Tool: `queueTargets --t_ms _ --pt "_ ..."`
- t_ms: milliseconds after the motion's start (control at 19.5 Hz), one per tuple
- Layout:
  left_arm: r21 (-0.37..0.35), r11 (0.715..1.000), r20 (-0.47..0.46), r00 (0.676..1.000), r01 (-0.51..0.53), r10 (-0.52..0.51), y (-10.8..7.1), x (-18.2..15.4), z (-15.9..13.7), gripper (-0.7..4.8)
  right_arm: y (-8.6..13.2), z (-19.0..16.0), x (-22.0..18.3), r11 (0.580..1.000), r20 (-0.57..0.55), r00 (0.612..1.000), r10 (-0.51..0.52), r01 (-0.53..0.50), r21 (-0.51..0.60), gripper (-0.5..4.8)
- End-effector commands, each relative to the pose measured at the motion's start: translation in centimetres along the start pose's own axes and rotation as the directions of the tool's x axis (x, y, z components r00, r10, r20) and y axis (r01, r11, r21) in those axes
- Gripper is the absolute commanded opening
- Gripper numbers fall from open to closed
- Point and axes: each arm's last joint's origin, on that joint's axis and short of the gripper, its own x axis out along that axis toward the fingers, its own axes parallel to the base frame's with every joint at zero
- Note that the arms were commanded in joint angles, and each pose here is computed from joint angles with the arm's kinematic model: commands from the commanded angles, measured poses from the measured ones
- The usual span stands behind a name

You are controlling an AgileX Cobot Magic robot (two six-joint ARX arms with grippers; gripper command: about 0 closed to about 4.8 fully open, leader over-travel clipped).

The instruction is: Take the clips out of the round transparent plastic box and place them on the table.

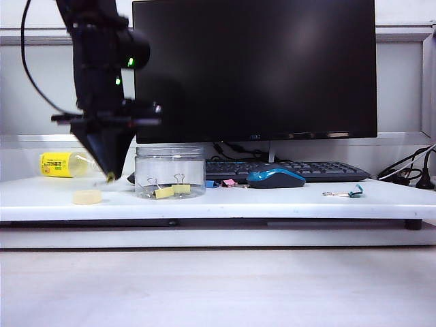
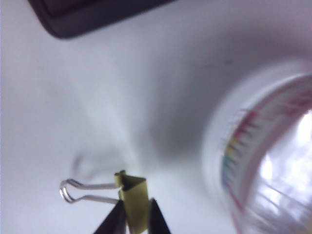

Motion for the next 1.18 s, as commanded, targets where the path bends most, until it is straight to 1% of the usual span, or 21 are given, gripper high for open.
queueTargets --t_ms 51,154,256,307,512,563,614,717,768,819,870,921,972,1075,1177 --pt "0.007 1.000 -0.010 1.000 0.012 -0.012 0.0 0.6 0.1 0.66 0.7 2.1 0.6 1.000 -0.046 0.999 -0.023 0.024 0.018 0.23" --pt "0.007 1.000 -0.011 1.000 0.018 -0.018 0.0 0.9 0.2 0.70 1.0 3.8 1.9 0.999 -0.127 0.992 -0.025 0.028 0.022 0.49" --pt "0.008 1.000 -0.007 1.000 0.018 -0.018 0.0 0.9 0.2 1.38 1.3 5.5 3.6 1.000 -0.200 0.980 0.009 -0.005 0.018 0.54" --pt "0.021 1.000 -0.005 1.000 0.018 -0.018 0.0 0.9 0.2 1.53 1.3 7.0 5.8 0.999 -0.262 0.964 0.042 -0.037 0.024 0.54" --pt "0.041 0.999 -0.017 1.000 0.011 -0.010 0.1 0.5 0.1 1.53 0.6 8.4 9.5 0.997 -0.348 0.935 0.073 -0.071 0.019 0.53" --pt "0.063 0.998 -0.015 1.000 -0.003 0.004 0.2 0.0 0.0 1.53 0.3 8.4 10.3 0.997 -0.366 0.927 0.074 -0.074 0.014 0.53" --pt "0.065 0.998 -0.003 1.000 -0.020 0.021 0.3 -0.6 -0.1 1.53 0.1 8.2 10.8 0.997 -0.382 0.921 0.071 -0.069 0.020 0.53" --pt "0.064 0.998 0.041 0.999 -0.025 0.022 0.7 -2.4 -0.3 1.53 -0.5 7.6 11.6 0.998 -0.410 0.910 0.064 -0.055 0.032 0.53" --pt "0.063 0.998 0.079 0.997 -0.026 0.021 0.8 -3.9 -0.5 1.53 -0.7 7.4 11.9 0.998 -0.423 0.904 0.061 -0.056 0.025 0.53" --pt "0.070 0.997 0.106 0.994 -0.012 0.004 1.0 -4.9 -0.6 1.53 -0.8 7.3 12.0 0.998 -0.428 0.902 0.060 -0.058 0.017 0.53" --pt "0.107 0.993 0.145 0.987 0.049 -0.064 0.9 -6.5 -1.0 1.53 -0.9 7.2 12.1 0.998 -0.425 0.903 0.060 -0.060 0.014 0.53" --pt "0.136 0.983 0.175 0.974 0.119 -0.142 0.7 -7.7 -1.3 1.52 -0.9 7.3 12.2 0.998 -0.419 0.906 0.062 -0.064 0.011 0.53" --pt "0.176 0.966 0.205 0.953 0.189 -0.224 0.5 -8.7 -1.5 1.52 -0.9 7.4 12.3 0.998 -0.409 0.910 0.064 -0.068 0.005 0.53" --pt "0.272 0.925 0.239 0.912 0.265 -0.332 0.1 -9.8 -1.6 1.52 -0.8 7.5 12.4 0.997 -0.392 0.917 0.067 -0.075 -0.003 0.53" --pt "0.356 0.877 0.227 0.881 0.323 -0.416 -0.2 -9.7 -1.7 1.52 -0.8 7.6 12.4 0.997 -0.388 0.919 0.070 -0.078 -0.005 0.53"
